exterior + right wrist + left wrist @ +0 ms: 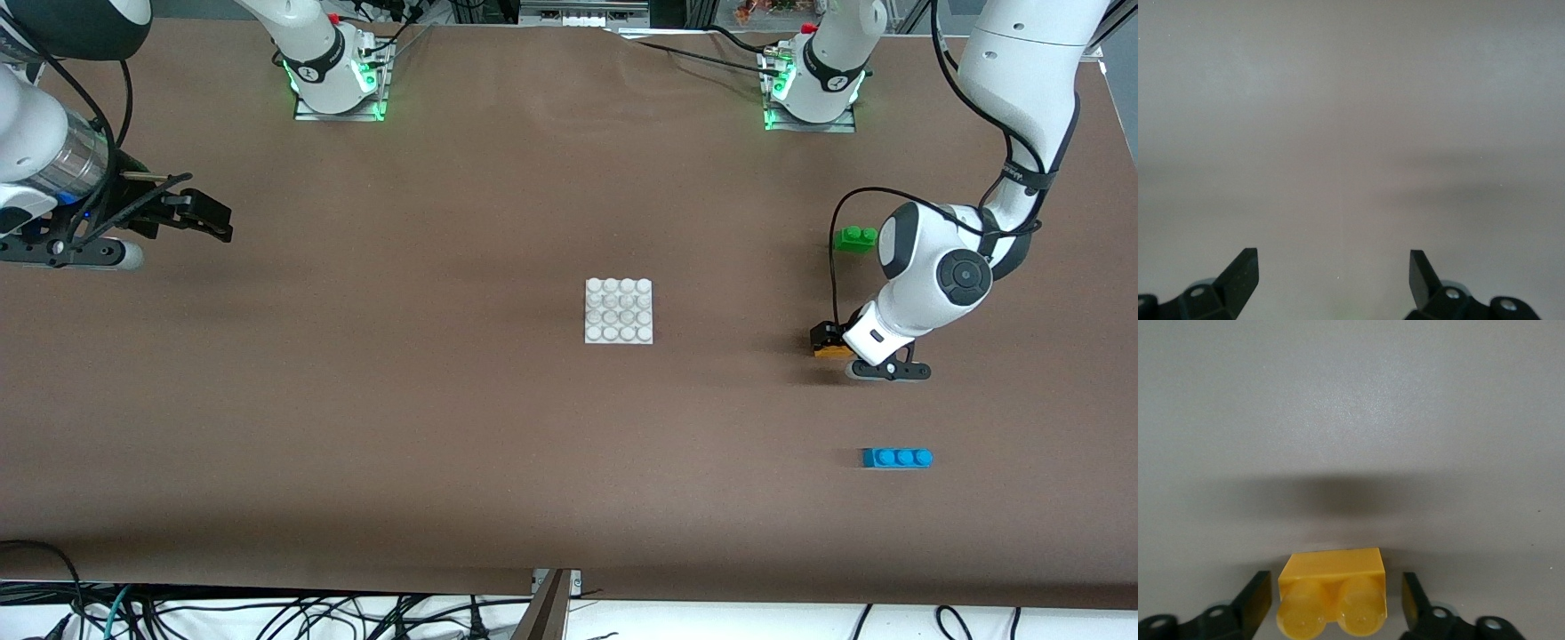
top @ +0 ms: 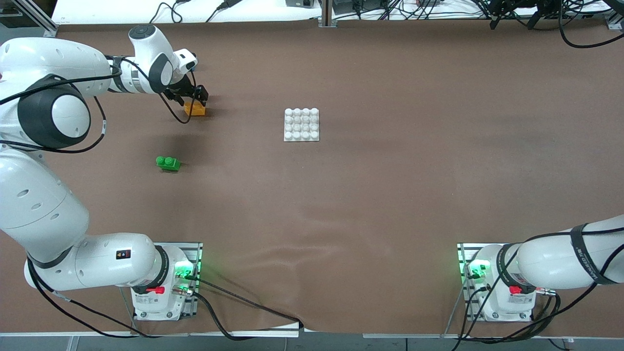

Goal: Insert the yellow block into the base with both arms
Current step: 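Close the left gripper on the yellow block and lift it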

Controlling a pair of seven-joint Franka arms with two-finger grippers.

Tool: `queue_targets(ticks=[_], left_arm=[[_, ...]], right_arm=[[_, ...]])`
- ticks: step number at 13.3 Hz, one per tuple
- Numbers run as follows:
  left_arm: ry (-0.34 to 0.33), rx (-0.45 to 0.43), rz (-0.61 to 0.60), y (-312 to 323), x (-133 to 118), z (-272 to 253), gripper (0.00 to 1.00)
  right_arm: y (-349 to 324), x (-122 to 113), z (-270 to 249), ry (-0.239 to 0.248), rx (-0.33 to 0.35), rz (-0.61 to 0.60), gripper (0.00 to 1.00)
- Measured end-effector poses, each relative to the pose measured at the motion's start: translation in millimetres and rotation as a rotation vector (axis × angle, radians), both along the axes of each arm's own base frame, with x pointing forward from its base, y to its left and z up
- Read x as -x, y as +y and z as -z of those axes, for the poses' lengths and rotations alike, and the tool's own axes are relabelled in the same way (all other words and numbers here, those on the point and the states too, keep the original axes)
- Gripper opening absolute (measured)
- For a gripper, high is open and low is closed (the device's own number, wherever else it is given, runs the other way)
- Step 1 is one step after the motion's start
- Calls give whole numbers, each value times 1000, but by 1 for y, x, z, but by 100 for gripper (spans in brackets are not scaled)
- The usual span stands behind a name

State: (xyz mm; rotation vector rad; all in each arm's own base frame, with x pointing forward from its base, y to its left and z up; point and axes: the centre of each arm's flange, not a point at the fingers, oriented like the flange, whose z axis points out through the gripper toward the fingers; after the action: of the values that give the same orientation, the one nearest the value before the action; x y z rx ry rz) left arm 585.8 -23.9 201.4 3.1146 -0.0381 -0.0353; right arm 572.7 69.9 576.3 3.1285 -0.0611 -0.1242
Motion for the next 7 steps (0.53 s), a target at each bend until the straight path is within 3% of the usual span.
queue_targets(ticks=[1, 4, 7], left_arm=[[-1, 0, 0, 0, 0, -1, 84], [0, 0, 0, 0, 0, -1, 70], [1, -2, 0, 0, 2, -3, 67]], right_arm=[[0, 0, 0, 0, 0, 0, 100], [0, 0, 0, 0, 0, 0, 100], [0, 0, 0, 0, 0, 0, 100]])
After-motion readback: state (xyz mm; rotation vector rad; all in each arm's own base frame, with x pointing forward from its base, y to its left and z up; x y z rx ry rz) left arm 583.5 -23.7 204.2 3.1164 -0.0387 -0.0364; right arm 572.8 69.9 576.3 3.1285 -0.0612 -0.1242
